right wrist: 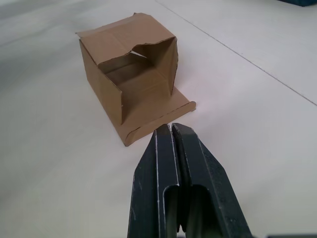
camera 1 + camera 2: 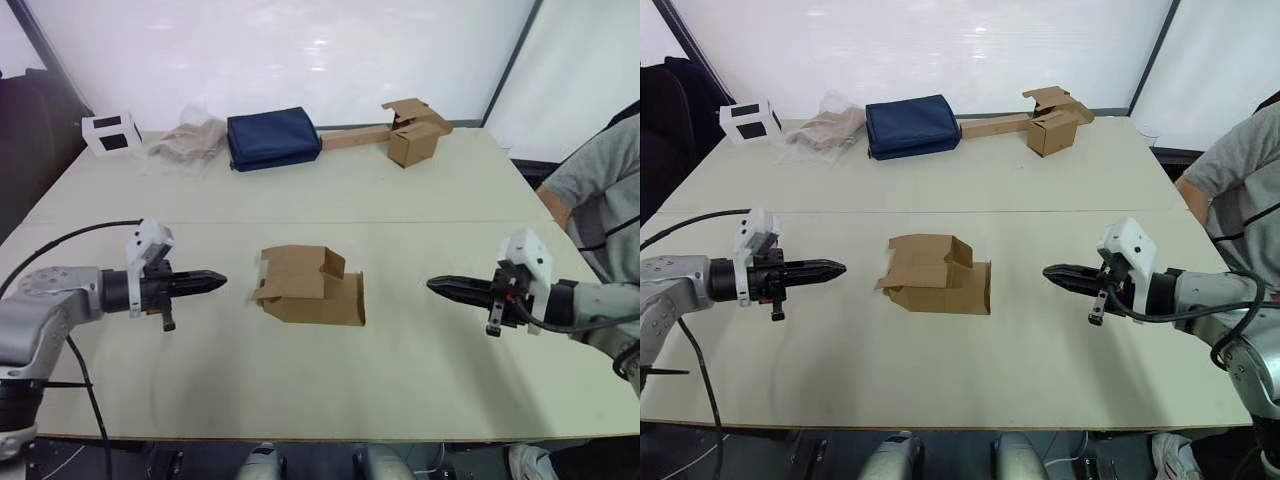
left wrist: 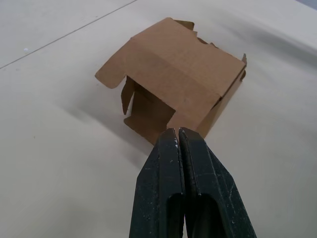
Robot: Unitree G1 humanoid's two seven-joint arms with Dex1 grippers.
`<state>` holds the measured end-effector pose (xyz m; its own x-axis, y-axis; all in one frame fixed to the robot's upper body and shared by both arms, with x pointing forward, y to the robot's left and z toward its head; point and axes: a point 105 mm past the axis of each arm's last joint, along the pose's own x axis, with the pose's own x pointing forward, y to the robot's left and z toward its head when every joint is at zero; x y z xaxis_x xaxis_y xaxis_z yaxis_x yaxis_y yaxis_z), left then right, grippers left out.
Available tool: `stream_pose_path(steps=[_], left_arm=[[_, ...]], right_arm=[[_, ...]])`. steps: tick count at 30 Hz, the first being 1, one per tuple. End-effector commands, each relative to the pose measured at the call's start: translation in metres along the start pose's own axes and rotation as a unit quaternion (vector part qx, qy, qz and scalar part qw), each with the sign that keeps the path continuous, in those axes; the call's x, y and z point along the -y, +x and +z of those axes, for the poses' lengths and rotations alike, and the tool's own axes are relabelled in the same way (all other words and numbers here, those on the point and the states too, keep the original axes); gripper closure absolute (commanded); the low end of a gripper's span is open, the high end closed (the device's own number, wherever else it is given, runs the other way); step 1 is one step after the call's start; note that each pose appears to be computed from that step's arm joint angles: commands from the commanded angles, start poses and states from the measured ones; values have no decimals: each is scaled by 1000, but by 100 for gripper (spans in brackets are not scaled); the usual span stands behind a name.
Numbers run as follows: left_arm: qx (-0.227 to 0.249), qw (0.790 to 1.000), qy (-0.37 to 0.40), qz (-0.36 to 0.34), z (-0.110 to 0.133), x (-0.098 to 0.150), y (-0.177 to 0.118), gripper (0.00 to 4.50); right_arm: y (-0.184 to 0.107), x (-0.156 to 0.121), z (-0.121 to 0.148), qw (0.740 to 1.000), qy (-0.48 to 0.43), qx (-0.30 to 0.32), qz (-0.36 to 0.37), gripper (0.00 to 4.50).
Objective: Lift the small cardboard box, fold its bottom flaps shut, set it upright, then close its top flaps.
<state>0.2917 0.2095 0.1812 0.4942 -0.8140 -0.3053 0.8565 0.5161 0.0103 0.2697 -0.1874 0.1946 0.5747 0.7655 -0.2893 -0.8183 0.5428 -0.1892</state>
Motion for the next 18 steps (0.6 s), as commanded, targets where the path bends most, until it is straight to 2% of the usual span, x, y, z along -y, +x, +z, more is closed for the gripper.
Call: stream_pose_path(steps=[1, 8, 18], left_arm=[[18, 999, 33, 31, 11, -7, -2, 444], [45, 999, 5, 11, 20, 8, 2, 444], [28, 1000, 4, 9, 10, 5, 5, 444]], right_arm=[[-1, 8, 9, 1000, -21, 14, -6, 450], [-3, 14, 9, 1000, -16, 11, 10, 450], [-4, 12, 14, 1000, -11, 21, 15, 450]])
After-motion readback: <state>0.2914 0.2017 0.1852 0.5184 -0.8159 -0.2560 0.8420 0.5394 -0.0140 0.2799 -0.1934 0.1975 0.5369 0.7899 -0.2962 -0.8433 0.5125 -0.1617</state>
